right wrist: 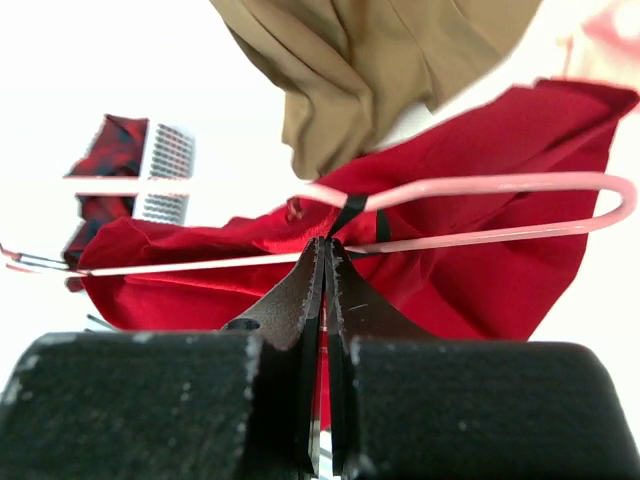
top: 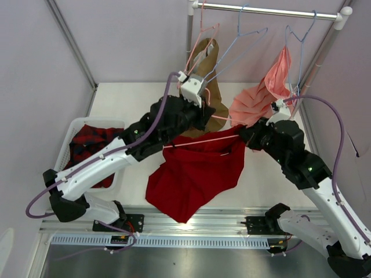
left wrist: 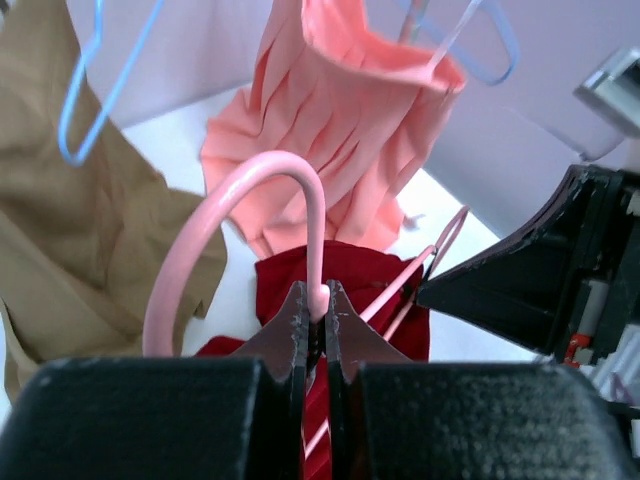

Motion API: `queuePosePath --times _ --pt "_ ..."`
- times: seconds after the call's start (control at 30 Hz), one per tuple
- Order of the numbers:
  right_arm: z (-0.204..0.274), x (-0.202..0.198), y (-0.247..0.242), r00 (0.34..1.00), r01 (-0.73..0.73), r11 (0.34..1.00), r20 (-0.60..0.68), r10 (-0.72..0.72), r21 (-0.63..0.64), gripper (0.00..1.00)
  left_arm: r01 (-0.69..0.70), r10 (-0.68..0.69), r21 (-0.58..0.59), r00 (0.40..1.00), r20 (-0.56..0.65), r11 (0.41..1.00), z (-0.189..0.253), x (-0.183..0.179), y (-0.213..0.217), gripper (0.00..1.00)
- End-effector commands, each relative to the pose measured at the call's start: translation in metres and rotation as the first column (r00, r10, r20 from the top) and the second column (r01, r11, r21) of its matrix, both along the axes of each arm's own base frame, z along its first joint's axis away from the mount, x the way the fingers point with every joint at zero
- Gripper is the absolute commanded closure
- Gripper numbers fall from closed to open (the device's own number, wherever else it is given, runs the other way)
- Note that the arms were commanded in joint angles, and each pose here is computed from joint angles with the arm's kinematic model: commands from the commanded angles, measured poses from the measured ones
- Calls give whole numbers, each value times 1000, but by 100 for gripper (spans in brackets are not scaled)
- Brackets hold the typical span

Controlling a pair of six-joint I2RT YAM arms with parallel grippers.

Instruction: Place the skirt on the hanger

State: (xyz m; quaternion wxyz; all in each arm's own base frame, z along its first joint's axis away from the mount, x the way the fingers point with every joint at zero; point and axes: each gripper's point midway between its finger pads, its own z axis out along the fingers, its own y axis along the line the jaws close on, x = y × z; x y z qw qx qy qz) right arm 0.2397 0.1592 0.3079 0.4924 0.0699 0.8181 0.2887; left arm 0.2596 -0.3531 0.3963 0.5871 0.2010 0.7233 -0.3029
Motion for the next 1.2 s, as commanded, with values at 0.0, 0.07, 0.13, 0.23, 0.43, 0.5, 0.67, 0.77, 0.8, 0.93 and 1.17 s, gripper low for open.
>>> queuePosePath --times 0.0,0.07,0.13,0.23,0.43,0.5,0.67,0.77,0.8,0.93,1.17 --pt "36 -5 6 996 -56 998 69 55 10 100 42 -31 -120 995 95 992 75 1 7 100" --pt "46 -4 9 994 -70 997 80 70 8 100 53 -39 -135 994 105 989 91 3 9 100" --pt "68 -4 9 990 -76 997 121 72 25 100 66 -53 -123 993 103 990 99 6 8 100" --pt "92 -5 7 984 -74 997 163 69 28 100 82 -68 -118 991 118 990 123 6 9 100" --pt "128 -9 5 971 -87 995 227 74 46 100 172 -156 -110 978 142 979 150 -1 3 100" --pt "133 -11 7 969 -101 994 231 86 52 100 211 -194 -118 971 140 970 152 -5 2 100" --pt "134 -14 5 968 -102 994 233 90 41 100 270 -258 -99 959 121 958 141 -12 -3 100" --pt "121 -15 8 970 -124 992 211 116 22 100 292 -284 -82 954 102 953 124 -15 -5 100" --pt "119 -16 9 970 -130 991 211 122 23 100 296 -292 -56 954 64 954 104 -13 -10 100" --pt "106 -21 8 970 -140 990 203 132 25 94 306 -303 -63 952 48 950 85 -15 -9 100" --pt "99 -29 18 953 -225 974 207 221 -4 83 367 -363 -123 930 57 922 75 -26 -12 100"
